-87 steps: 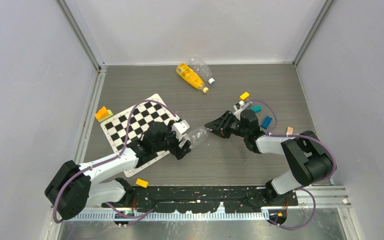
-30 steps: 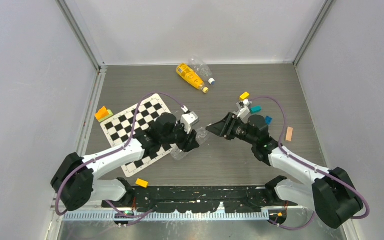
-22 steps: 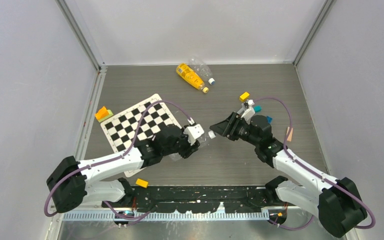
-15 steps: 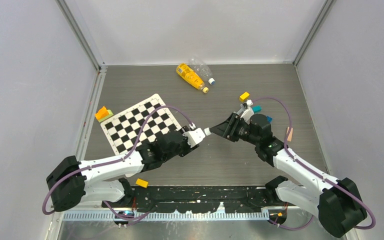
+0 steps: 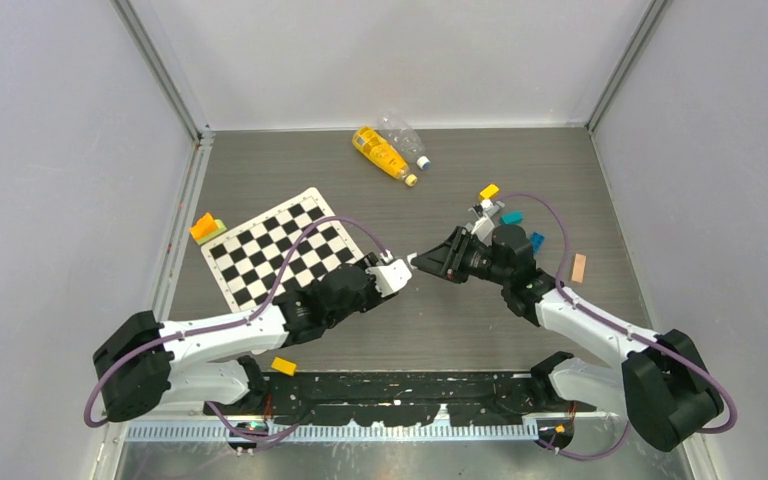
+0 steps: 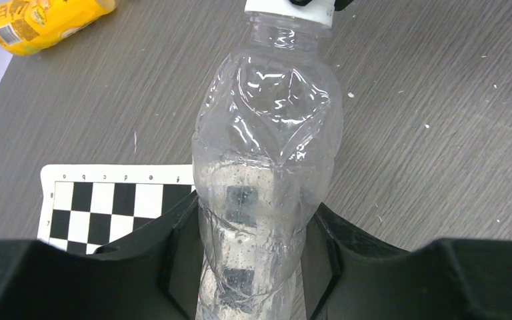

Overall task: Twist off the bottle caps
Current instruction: Pick up the plastic bottle at the center of the board, then unscrew the bottle cap from the plastic bottle.

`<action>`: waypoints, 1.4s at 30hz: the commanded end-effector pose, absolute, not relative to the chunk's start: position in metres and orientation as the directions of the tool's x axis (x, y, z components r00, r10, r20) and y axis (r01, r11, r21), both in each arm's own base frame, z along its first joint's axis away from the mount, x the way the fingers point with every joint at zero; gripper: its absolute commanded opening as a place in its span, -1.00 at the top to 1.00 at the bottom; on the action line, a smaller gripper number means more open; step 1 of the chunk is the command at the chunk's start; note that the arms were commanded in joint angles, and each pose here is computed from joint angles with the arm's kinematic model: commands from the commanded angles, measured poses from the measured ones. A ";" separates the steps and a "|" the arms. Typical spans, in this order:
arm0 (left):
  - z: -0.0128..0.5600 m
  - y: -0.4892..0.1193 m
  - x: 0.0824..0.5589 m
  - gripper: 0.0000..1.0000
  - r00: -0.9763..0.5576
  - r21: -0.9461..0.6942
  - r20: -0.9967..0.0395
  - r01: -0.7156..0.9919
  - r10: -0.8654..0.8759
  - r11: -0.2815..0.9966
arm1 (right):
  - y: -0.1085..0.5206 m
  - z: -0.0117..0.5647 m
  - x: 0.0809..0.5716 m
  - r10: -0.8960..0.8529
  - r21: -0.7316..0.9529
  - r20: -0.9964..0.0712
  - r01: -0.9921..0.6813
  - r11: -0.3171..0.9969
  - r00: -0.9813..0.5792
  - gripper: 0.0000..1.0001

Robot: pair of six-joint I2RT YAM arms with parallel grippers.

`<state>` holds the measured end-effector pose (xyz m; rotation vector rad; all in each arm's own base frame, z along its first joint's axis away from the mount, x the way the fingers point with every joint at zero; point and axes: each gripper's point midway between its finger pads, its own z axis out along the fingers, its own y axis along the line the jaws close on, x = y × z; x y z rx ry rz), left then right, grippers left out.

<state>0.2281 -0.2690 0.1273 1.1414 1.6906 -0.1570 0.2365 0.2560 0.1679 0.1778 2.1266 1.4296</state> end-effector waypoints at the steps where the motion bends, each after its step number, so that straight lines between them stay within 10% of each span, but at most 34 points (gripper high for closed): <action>1: 0.144 -0.278 0.227 0.58 0.056 0.404 -0.833 0.740 0.550 0.537 | 0.263 0.191 0.247 0.423 0.892 -0.413 -0.266 0.364 -0.806 0.47; 9: 0.139 -0.284 0.213 0.59 0.018 0.355 -0.818 0.803 0.575 0.479 | 0.264 0.194 0.234 0.368 0.864 -0.484 -0.366 0.346 -0.794 0.95; 32: 0.146 -0.284 0.195 0.67 -0.214 -0.078 -0.904 0.933 0.369 0.352 | 0.257 0.183 0.207 0.232 0.762 -0.632 -0.538 0.362 -0.739 0.99; 37: 0.138 -0.268 0.213 0.66 -0.217 -0.011 -0.895 0.885 0.390 0.466 | 0.250 0.180 0.222 0.288 0.769 -0.608 -0.459 0.444 -0.740 0.09; 42: 0.135 -0.264 0.217 0.66 -0.182 0.028 -0.905 0.876 0.384 0.482 | 0.249 0.197 0.238 0.412 0.827 -0.540 -0.374 0.419 -0.733 -0.22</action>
